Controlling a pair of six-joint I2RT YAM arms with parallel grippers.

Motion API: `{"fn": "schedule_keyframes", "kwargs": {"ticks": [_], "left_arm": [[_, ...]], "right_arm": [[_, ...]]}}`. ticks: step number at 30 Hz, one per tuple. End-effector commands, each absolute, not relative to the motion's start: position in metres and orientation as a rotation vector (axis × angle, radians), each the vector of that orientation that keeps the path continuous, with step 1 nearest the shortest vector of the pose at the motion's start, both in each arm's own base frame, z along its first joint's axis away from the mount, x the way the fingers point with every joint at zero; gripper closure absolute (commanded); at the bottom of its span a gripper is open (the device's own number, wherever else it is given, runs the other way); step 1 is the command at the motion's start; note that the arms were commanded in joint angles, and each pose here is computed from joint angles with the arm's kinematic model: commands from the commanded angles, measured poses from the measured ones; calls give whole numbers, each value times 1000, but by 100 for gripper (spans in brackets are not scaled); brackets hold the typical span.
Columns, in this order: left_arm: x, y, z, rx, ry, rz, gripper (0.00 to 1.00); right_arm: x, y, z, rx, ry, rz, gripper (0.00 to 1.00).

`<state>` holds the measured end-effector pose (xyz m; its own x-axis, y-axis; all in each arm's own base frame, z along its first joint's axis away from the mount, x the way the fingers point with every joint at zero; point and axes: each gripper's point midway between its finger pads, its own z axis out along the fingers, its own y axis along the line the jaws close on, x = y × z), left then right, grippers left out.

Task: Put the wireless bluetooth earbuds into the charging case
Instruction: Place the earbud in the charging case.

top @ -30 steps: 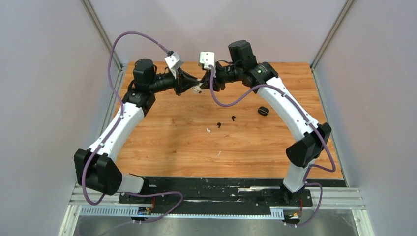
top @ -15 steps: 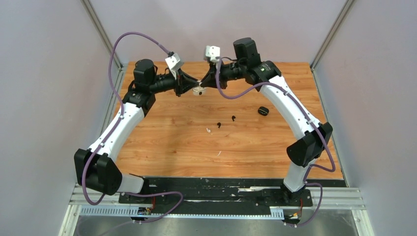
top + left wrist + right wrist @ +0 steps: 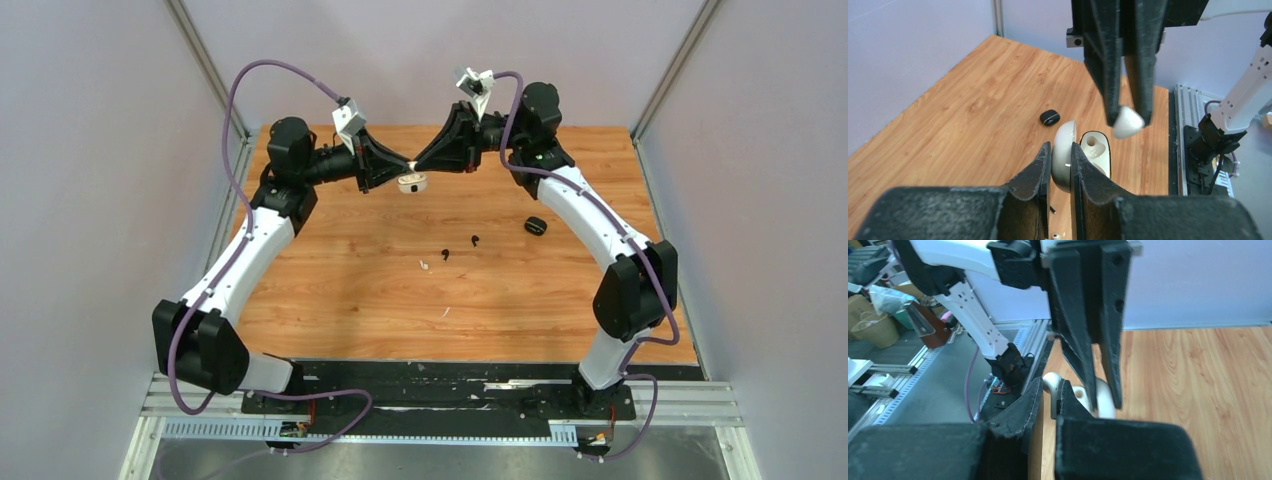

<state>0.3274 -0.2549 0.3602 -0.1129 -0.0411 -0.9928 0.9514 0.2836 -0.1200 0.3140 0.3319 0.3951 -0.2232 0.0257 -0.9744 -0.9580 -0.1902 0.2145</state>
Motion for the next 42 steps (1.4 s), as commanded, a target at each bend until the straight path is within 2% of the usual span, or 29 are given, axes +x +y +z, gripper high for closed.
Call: {"fn": "schedule_keyframes", "kwargs": {"ticks": [1,16,42], "left_arm": [[324,-260,387,934,1319,-1108,100],[332,-259,443,789,1260,-1148,100],[335,-249,441,783,1265,-1125,100]], "right_arm": [[295,334,435,-1264,1111,1555,100],[316,350,449,-1100,1143,1530,100],[331,330,450,-1060,1168,1470,100]]}}
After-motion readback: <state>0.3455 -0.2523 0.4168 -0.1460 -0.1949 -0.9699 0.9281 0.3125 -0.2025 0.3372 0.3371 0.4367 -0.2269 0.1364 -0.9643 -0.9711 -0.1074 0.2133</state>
